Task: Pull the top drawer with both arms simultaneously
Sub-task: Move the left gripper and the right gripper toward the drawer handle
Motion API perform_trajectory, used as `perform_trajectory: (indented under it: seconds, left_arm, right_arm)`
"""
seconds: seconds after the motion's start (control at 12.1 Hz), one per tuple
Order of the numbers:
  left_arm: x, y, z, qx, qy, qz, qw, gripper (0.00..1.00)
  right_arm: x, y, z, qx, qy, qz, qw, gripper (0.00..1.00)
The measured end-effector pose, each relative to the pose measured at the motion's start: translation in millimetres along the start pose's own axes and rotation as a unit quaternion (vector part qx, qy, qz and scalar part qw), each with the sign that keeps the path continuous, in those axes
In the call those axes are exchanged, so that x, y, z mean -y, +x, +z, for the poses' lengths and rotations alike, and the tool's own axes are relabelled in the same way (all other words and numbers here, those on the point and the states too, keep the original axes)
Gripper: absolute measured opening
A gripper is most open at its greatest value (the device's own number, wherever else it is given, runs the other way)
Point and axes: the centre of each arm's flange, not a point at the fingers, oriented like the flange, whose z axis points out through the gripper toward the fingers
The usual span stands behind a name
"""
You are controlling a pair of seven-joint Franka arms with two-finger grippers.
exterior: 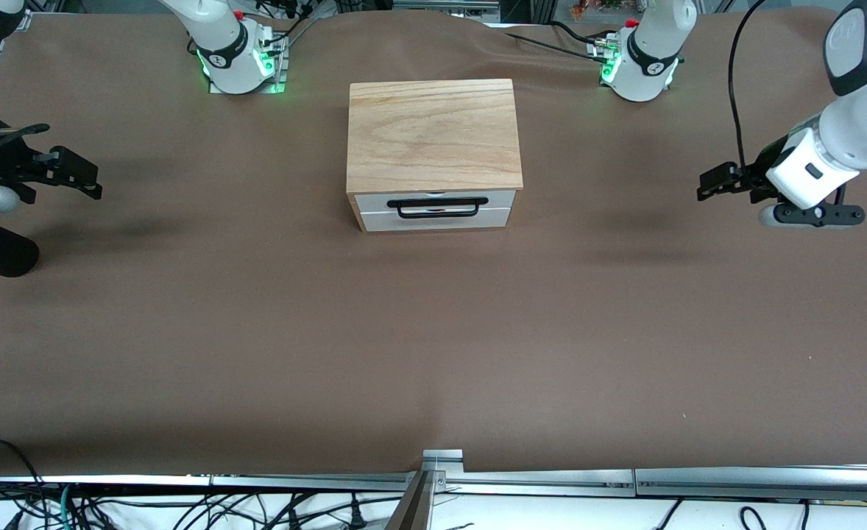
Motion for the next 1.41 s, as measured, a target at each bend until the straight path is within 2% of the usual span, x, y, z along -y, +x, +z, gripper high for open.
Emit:
perform_trajectory:
  seconds: [0.25, 0.41, 0.5, 0.58, 0.66, 0.83, 0.99, 1.16, 1.41]
  left_arm:
    - [-10.1, 2.5, 64.8, -0.008, -0.054, -0.020, 0.998, 1.00]
    - [-31.8, -3.7, 110.6, -0.006, -0.087, -0.025, 0.996, 1.00]
    - [-44.9, -8.0, 130.4, -0.003, -0.116, -0.021, 0.993, 1.00]
    - [-54.6, -11.9, 147.1, 0.001, -0.154, -0.008, 0.988, 1.00]
    - [-57.8, -14.1, 161.3, 0.004, -0.191, 0.014, 0.981, 1.00]
    - [-51.3, -14.5, 187.7, -0.003, -0.266, 0.046, 0.963, 1.00]
    - [-39.6, -14.8, 224.8, -0.020, -0.354, 0.074, 0.932, 1.00]
    - [-38.9, -18.2, 269.1, -0.038, -0.451, 0.098, 0.886, 1.00]
    - [-58.2, -24.9, 316.3, -0.045, -0.569, 0.087, 0.817, 1.00]
  right_arm:
    - [0.8, 9.0, 21.7, 0.019, 0.001, -0.001, 1.000, 1.00]
    - [8.1, 19.6, 49.3, 0.043, 0.002, -0.007, 0.999, 1.00]
    - [15.9, 24.8, 63.0, 0.054, 0.011, -0.012, 0.998, 1.00]
    - [27.8, 30.2, 77.9, 0.064, 0.042, -0.012, 0.997, 1.00]
    - [38.7, 35.6, 92.9, 0.074, 0.089, -0.006, 0.993, 1.00]
    - [46.0, 47.3, 123.8, 0.092, 0.170, 0.016, 0.981, 1.00]
    - [49.9, 59.4, 155.7, 0.102, 0.245, 0.023, 0.964, 1.00]
    - [66.4, 71.3, 181.4, 0.101, 0.342, 0.028, 0.934, 1.00]
    - [83.8, 85.3, 223.9, 0.086, 0.455, 0.013, 0.886, 1.00]
